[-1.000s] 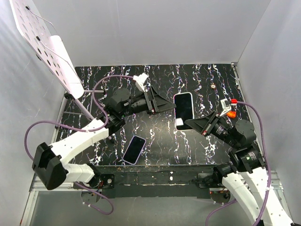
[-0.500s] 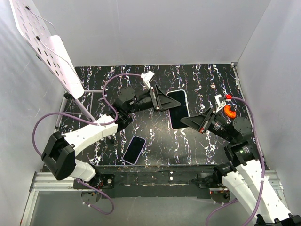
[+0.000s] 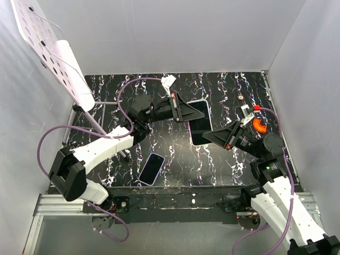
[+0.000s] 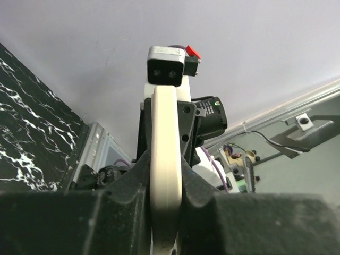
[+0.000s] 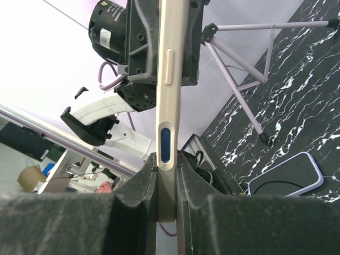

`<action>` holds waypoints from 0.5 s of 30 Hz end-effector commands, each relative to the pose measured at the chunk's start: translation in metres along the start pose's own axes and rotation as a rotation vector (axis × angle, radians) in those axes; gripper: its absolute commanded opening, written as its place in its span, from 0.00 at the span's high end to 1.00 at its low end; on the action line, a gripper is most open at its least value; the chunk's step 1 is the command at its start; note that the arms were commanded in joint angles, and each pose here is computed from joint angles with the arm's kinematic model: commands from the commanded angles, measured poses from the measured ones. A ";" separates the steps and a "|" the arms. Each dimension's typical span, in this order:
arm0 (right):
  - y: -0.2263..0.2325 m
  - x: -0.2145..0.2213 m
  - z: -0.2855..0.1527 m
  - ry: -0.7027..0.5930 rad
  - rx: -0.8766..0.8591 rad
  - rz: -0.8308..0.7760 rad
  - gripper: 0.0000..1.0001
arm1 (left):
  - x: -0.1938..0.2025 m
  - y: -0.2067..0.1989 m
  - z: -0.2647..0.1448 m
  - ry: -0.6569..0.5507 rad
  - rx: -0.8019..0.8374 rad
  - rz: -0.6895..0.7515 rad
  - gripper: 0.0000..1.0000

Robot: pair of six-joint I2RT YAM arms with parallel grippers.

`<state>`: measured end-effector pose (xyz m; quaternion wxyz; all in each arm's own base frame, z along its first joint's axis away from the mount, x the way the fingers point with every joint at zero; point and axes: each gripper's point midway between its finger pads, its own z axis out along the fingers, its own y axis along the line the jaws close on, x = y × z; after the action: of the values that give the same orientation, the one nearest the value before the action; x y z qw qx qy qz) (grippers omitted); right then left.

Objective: Take the phone out of the phone case
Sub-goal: Remove the phone case from the phone.

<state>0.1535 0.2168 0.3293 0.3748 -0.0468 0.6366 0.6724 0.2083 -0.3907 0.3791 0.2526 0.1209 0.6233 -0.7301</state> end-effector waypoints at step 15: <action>0.011 0.038 -0.018 0.325 -0.035 -0.308 0.36 | 0.002 -0.034 -0.032 0.291 0.063 0.088 1.00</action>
<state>0.1331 0.2127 0.3086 0.3949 -0.1827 0.6891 0.5795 0.1997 -0.3702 0.3750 0.1880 0.2139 0.6493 -0.7052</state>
